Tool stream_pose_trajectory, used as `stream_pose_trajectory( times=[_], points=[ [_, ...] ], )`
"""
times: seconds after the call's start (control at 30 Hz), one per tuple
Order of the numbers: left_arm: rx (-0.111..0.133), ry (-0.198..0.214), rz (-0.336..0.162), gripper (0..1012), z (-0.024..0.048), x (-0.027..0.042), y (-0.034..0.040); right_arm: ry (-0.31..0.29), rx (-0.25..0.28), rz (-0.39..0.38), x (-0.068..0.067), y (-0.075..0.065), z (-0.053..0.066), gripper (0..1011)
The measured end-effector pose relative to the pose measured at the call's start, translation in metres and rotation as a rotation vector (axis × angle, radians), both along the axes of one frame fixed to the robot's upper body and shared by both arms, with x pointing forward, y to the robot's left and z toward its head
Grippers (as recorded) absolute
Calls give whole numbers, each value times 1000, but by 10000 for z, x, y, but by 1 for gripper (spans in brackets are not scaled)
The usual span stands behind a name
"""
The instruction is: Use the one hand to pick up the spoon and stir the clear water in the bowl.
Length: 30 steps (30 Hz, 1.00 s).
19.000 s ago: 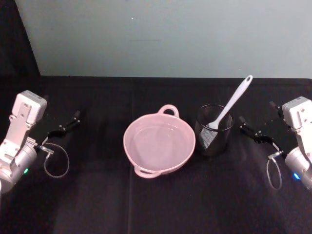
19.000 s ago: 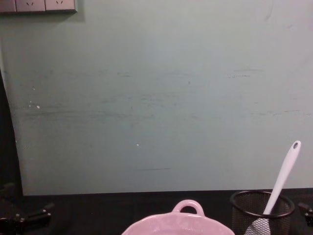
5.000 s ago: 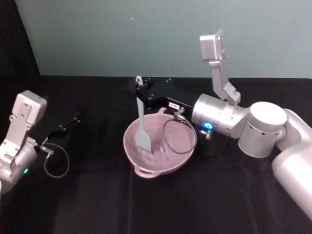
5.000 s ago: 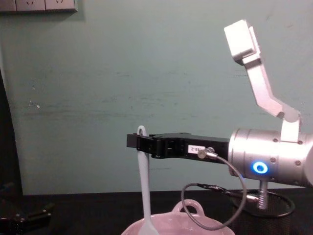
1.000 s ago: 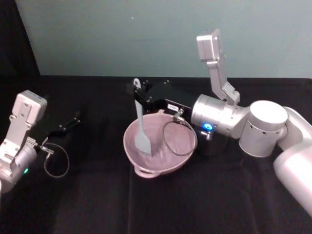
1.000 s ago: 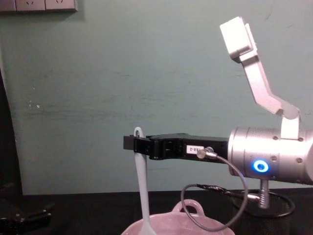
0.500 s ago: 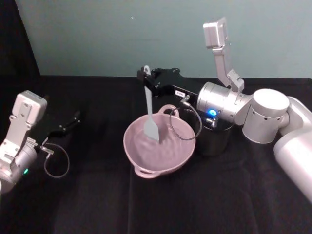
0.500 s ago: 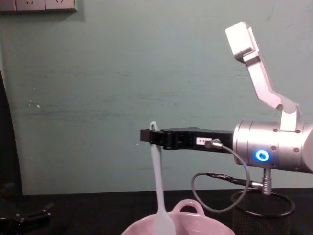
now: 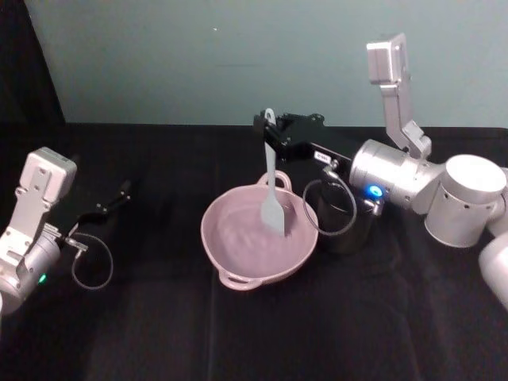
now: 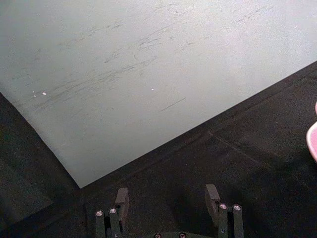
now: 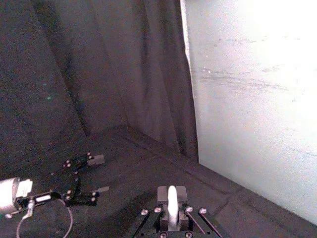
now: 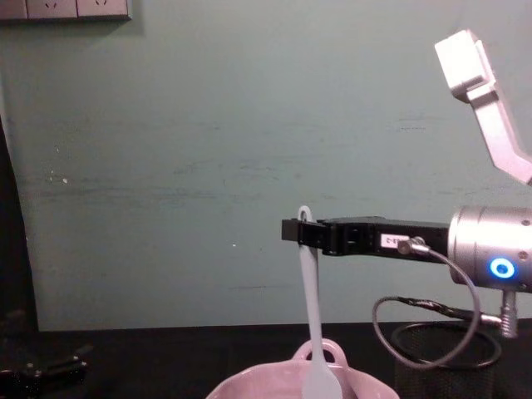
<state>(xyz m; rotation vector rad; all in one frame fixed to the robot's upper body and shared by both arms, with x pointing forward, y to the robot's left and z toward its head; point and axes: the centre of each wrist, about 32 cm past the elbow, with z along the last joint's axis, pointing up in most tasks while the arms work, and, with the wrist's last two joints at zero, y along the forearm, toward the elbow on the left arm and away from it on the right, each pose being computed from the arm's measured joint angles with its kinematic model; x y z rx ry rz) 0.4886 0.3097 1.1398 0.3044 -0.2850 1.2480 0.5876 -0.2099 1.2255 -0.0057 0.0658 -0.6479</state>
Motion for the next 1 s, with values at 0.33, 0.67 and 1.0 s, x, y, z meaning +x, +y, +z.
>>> stream_pose_trajectory(
  times=[0.33, 0.67, 1.0],
  points=[
    [0, 0, 0, 1011, 0, 0, 0, 0, 7, 20, -214, 18, -21, 109],
    [0, 0, 0, 1011, 0, 0, 0, 5, 6, 90, -274, 250, -41, 109],
    [0, 0, 0, 1011, 0, 0, 0, 6, 7, 139, -109, 483, -31, 109]
  ],
)
